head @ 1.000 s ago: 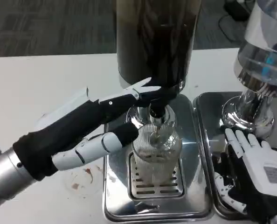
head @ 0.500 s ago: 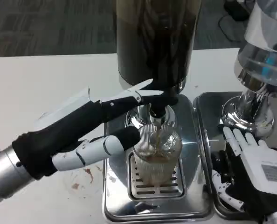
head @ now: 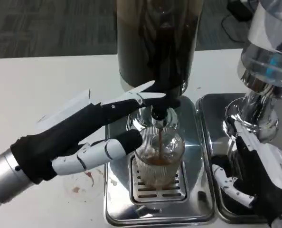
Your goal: Grasp the cup under the faucet to collect the drink, then remove the cup.
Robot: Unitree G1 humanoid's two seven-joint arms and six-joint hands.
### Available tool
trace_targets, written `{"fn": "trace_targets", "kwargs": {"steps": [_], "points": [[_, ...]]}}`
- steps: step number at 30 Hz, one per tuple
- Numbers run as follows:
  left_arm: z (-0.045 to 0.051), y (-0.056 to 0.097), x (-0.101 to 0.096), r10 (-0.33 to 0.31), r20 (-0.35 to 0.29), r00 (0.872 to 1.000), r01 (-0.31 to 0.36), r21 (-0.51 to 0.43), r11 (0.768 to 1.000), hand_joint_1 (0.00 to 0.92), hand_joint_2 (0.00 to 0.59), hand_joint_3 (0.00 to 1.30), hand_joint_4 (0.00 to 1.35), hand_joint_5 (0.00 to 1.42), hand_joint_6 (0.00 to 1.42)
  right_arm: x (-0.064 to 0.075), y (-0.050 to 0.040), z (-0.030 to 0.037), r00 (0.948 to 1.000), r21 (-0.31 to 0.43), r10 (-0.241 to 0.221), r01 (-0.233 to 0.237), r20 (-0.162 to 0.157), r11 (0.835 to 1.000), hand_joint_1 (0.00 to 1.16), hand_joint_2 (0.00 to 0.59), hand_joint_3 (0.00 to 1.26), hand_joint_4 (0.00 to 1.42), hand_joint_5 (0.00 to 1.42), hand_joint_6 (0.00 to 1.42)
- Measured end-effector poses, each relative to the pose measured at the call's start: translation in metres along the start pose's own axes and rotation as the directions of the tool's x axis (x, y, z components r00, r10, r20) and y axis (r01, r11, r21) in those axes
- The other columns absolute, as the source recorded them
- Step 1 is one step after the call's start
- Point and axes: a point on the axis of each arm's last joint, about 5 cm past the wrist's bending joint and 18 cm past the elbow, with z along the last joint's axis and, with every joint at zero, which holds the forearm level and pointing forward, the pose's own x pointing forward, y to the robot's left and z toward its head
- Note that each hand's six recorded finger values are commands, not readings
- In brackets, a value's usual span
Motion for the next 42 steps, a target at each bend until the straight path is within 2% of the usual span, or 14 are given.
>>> {"fn": "trace_targets", "kwargs": {"steps": [2, 5, 10, 12, 19, 25, 32, 42], "points": [[0.0003, 0.000, 0.000, 0.000, -0.002, 1.000, 0.000, -0.001, 1.000, 0.000, 0.238, 0.23, 0.01, 0.15, 0.09, 0.000, -0.0013, -0.0005, 0.9994, 0.073, 0.036, -0.036, 0.002, 0.997, 0.52, 0.266, 0.00, 0.00, 0.00, 0.02], [0.0004, 0.000, -0.001, 0.002, -0.004, 1.000, -0.002, -0.002, 1.000, 0.000, 0.239, 0.23, 0.01, 0.15, 0.09, 0.004, -0.0040, 0.0004, 0.9969, 0.125, 0.076, -0.078, 0.021, 0.989, 0.51, 0.241, 0.00, 0.00, 0.00, 0.01], [0.0006, 0.000, -0.001, 0.002, -0.004, 1.000, -0.002, 0.000, 1.000, 0.000, 0.240, 0.23, 0.01, 0.16, 0.09, 0.011, -0.0080, 0.0054, 0.9932, 0.168, 0.091, -0.102, 0.073, 0.981, 0.52, 0.208, 0.00, 0.00, 0.00, 0.00], [0.0007, 0.000, 0.000, 0.004, -0.004, 1.000, -0.004, -0.001, 1.000, 0.000, 0.240, 0.23, 0.01, 0.17, 0.09, 0.014, -0.0093, 0.0066, 0.9888, 0.183, 0.119, -0.134, 0.091, 0.974, 0.54, 0.198, 0.00, 0.00, 0.00, 0.00], [0.0011, -0.002, -0.001, 0.011, -0.006, 1.000, -0.011, -0.001, 1.000, 0.000, 0.239, 0.23, 0.02, 0.17, 0.09, 0.017, -0.0113, 0.0075, 0.9806, 0.181, 0.162, -0.180, 0.111, 0.967, 0.57, 0.189, 0.00, 0.00, 0.00, 0.00], [0.0010, -0.002, -0.001, 0.013, -0.007, 1.000, -0.013, -0.001, 1.000, 0.000, 0.238, 0.23, 0.03, 0.18, 0.09, 0.022, -0.0125, 0.0111, 0.9700, 0.152, 0.205, -0.224, 0.131, 0.963, 0.62, 0.177, 0.00, 0.00, 0.00, 0.00], [0.0011, -0.001, -0.001, 0.016, -0.008, 1.000, -0.016, 0.000, 1.000, 0.000, 0.239, 0.24, 0.04, 0.18, 0.09, 0.027, -0.0074, 0.0131, 0.9636, 0.136, 0.229, -0.248, 0.138, 0.959, 0.65, 0.168, 0.00, 0.00, 0.00, 0.00], [0.0013, 0.000, -0.002, 0.019, -0.012, 1.000, -0.019, 0.002, 1.000, 0.000, 0.239, 0.24, 0.04, 0.19, 0.09, 0.027, -0.0016, 0.0143, 0.9593, 0.160, 0.236, -0.260, 0.155, 0.952, 0.68, 0.154, 0.00, 0.00, 0.00, 0.00]]}}
